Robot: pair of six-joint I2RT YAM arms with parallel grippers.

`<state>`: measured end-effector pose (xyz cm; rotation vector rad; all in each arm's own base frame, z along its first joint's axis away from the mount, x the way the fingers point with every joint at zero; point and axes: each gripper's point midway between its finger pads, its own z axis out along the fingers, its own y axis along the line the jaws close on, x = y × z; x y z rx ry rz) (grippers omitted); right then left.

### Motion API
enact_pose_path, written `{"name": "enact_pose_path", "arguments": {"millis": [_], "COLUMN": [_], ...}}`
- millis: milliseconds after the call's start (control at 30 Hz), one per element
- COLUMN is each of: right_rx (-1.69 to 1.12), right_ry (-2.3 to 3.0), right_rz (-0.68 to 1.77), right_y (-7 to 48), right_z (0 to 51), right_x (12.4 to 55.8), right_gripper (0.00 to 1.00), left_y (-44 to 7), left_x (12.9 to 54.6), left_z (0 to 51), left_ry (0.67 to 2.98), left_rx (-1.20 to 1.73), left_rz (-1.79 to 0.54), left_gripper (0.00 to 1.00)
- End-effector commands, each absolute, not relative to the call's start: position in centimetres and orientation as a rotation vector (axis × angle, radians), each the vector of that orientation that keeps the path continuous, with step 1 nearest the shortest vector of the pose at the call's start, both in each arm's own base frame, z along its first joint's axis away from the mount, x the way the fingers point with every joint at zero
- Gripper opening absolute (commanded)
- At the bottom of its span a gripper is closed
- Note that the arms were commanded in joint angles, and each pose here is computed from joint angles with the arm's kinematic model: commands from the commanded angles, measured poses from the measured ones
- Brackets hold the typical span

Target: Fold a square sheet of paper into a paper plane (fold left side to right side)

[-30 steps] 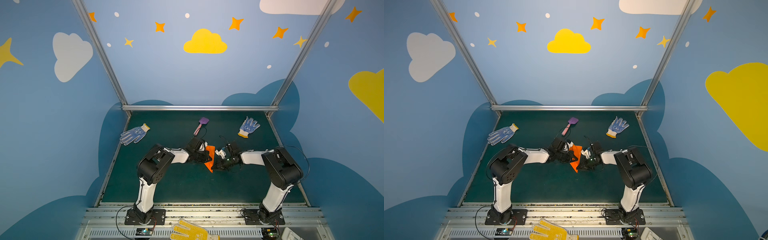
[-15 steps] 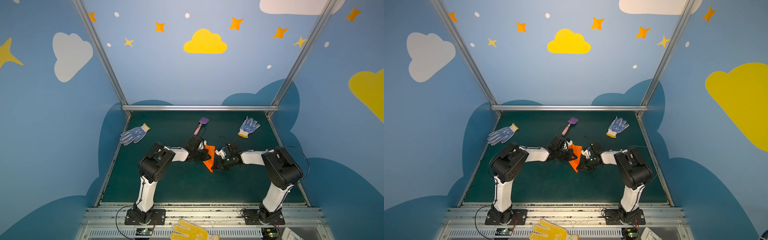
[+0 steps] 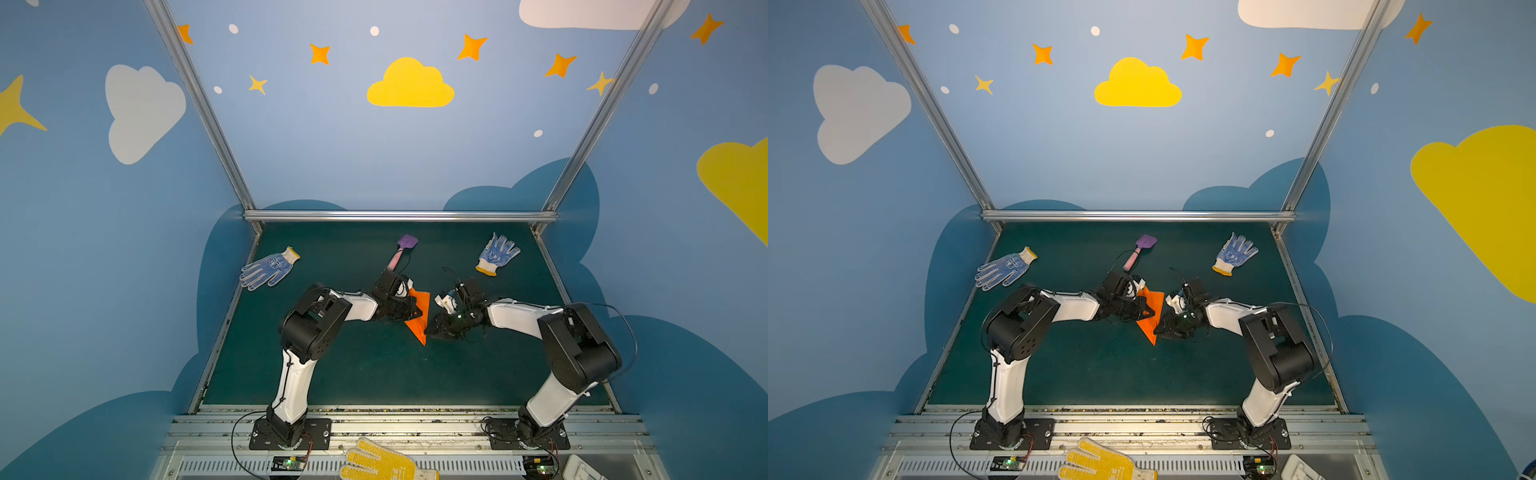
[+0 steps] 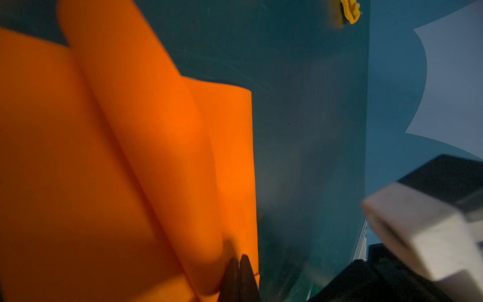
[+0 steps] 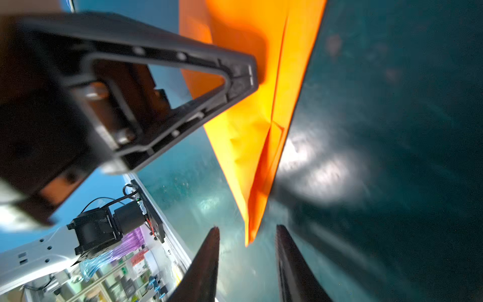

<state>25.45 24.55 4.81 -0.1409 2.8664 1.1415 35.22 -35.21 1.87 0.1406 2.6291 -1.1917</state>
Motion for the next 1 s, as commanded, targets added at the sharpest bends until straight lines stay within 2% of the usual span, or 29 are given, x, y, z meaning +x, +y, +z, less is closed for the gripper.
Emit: {"name": "enact_pose_path", "arguments": {"millis": [0,67,467,733,967], "right_rx": [-0.108,-0.121,-0.219,-0.198,-0.220], "right_ry": [2.871,2.862,2.866,2.868,2.903], "right_rz": [0.999,0.948,0.759,0.694,0.691], "right_y": [23.3,23.4,27.2,27.4,27.7], "right_z": [6.0,6.4,4.9,3.7,2.4], "right_x": [25.6,25.9,27.6,29.2,28.8], "right_gripper": [0.21,0.00,0.00,0.00,0.00], "left_y": [-33.3,-33.2,-33.0,-32.9,-32.9], "left_x": [34.0,33.9,33.7,33.7,33.7], "left_z": [-1.3,-1.3,-1.5,-1.6,-1.8], "left_ry": [2.733,2.737,2.744,2.746,2.749], "left_rx": [0.096,0.096,0.099,0.099,0.096], "left_rz": [-1.063,-1.063,-1.050,-1.051,-1.050], "left_gripper": [0.04,0.04,0.04,0.04,0.04]}}
